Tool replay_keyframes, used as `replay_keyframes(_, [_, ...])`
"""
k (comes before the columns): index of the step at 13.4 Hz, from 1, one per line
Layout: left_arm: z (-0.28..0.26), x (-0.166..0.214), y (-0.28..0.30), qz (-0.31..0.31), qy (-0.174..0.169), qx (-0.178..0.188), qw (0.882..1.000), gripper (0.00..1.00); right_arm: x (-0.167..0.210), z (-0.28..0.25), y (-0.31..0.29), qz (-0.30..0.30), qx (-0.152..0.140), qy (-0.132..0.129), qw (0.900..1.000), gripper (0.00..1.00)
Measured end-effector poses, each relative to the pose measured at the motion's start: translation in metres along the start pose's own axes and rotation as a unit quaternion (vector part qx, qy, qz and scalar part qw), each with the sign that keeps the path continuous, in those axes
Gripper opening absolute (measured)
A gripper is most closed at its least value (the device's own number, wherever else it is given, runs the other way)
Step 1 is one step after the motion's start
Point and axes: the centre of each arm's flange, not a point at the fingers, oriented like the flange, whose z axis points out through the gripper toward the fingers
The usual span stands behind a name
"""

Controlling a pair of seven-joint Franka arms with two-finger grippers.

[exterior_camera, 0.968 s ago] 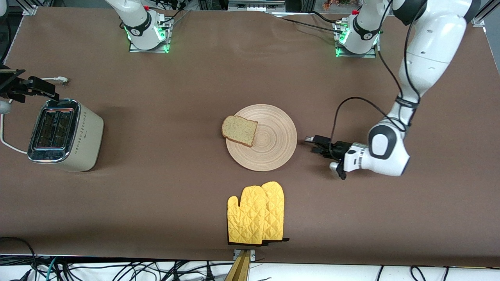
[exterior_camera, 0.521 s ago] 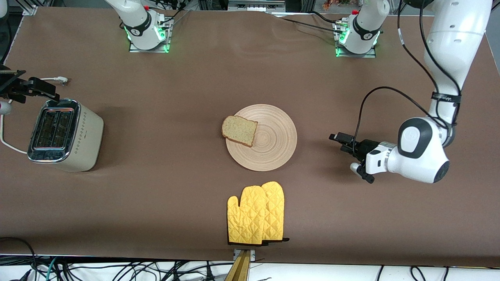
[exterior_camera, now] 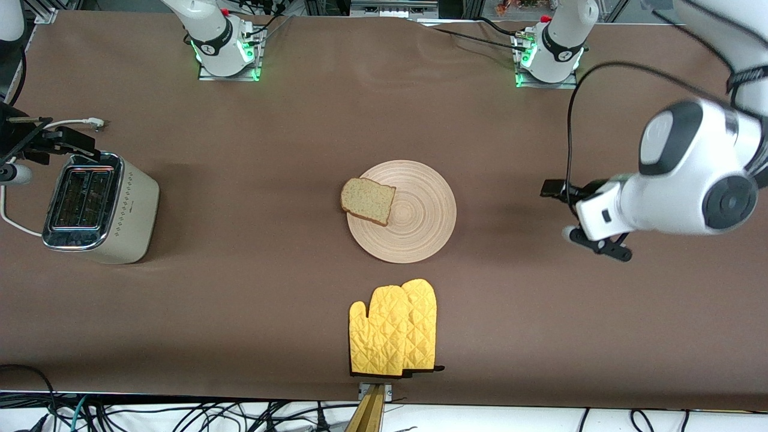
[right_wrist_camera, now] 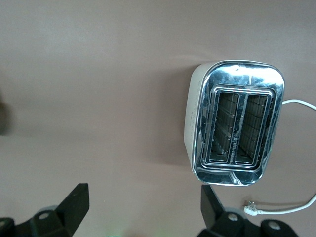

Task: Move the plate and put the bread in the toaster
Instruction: 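Release the plate and raise the left gripper while the right gripper reaches out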

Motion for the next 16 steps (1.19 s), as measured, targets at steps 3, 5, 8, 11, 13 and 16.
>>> replay_keyframes(3, [-0.051,-0.034,0.025,-0.013,0.042,0.059,0.997,1.0,0.0,0.0,-0.001,0.0,0.003,0.0,1.0,1.0])
replay_keyframes(5, [-0.068,-0.04,-0.002,-0.039,0.103,0.072,0.991,1.0,0.001,0.0,-0.008,-0.003,0.025,0.003,1.0,1.0])
replay_keyframes(8, [-0.063,-0.057,-0.049,-0.081,0.175,0.078,0.978,1.0,0.006,0.004,-0.034,-0.008,0.053,-0.001,0.999,1.0])
replay_keyframes(11, [-0.059,-0.087,-0.05,-0.109,0.178,0.061,0.976,1.0,0.017,0.021,-0.091,0.006,0.07,-0.019,0.997,1.0])
replay_keyframes(13, [-0.059,-0.096,-0.046,-0.112,0.165,0.059,0.978,1.0,0.026,0.037,-0.125,0.005,0.092,-0.033,0.995,1.0])
replay_keyframes(16, [-0.051,-0.106,-0.044,-0.115,0.117,0.054,0.985,1.0,0.044,0.071,-0.145,0.01,0.145,-0.056,0.988,1.0])
